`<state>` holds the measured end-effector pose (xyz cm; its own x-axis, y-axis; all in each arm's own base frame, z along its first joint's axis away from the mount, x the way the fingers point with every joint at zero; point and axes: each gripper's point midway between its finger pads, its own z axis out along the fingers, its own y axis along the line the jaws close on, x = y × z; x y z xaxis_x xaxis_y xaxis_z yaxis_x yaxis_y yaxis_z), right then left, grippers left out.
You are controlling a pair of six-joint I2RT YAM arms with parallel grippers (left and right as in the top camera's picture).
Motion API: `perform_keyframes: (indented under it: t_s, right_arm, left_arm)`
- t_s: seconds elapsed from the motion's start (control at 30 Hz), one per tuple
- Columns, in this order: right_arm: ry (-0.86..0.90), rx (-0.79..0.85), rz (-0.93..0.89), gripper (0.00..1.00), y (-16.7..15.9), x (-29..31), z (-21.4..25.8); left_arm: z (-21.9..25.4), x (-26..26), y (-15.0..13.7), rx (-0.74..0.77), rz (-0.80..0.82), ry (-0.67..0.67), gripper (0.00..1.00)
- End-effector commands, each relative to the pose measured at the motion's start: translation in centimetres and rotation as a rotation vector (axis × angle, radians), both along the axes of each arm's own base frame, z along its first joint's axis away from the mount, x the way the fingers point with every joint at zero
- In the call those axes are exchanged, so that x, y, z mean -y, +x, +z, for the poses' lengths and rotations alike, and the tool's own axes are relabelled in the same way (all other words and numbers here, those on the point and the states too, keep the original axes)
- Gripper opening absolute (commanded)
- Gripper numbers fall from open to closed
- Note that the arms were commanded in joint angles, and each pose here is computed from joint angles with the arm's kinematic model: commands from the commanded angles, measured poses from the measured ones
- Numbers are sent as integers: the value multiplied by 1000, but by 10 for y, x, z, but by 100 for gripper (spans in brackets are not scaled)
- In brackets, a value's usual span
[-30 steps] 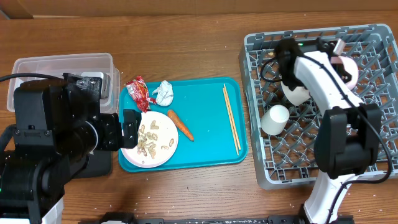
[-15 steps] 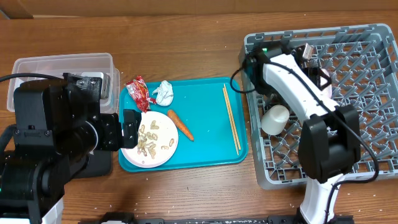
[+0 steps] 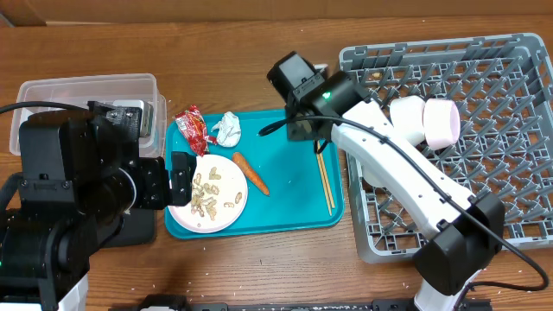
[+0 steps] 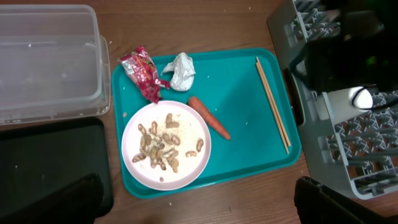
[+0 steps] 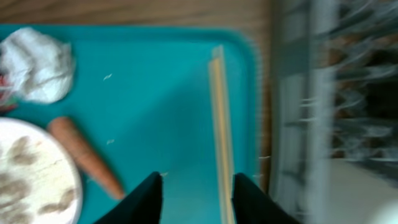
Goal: Sort waste into correct bins and load items into the dishwasher
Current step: 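Move the right gripper to the chopsticks and grasp one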
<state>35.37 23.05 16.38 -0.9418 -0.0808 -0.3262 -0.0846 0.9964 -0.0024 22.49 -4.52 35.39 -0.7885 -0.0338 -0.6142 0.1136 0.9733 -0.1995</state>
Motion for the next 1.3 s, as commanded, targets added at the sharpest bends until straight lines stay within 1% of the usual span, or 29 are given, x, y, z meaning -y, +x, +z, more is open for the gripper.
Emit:
perform_keyframes:
  t_s: [0.0,0.13,0.27,0.4,0.47,0.53,0.57,0.67,0.77,0.83,1.0,1.07,1.17,1.2,1.27]
  right_arm:
    - [111,-193,86,32,-29,-20,-47]
    - [86,-260,22,30,-37,-7,-94]
    - [54,-258,-34,32,-34,17,-122]
    - [47,-285,-69,32,-39,34,-144]
    - [54,-301,-64,32,-43,38,-153]
    - [96,-321,-15,31,-49,32,-160]
    - [111,-328,7,28,-51,29,-161]
    - [110,-329,33,24,-55,24,-163]
    - [104,-323,44,24,-56,21,-162]
    - [97,-324,50,27,-57,20,-160]
    - [78,-272,74,31,-49,20,-144]
    - [61,-223,40,31,-41,24,-131]
    - [64,-179,-60,30,-31,34,-114]
    - [90,-179,-111,26,-29,36,-110]
    - [106,-189,-139,23,-29,37,-110]
  left_arm:
    - [4,-2,1,11,9,4,100]
    - [4,-2,1,11,9,4,100]
    - [4,-2,1,11,9,4,100]
    - [4,-2,1,11,9,4,100]
    - [4,-2,1,11,9,4,100]
    - [4,-2,1,11,9,4,100]
    - [4,-2,1,11,9,4,100]
    - [4,-2,1,11,9,4,100]
    - [4,-2,1,11,9,4,100]
    - [4,-2,1,11,9,4,100]
    - [4,-2,1,11,9,4,100]
    - [4,-2,1,11,9,4,100]
    - [4,-2,1,11,9,4,100]
    - [4,-2,1,11,9,4,100]
    - [4,-2,1,11,9,4,100]
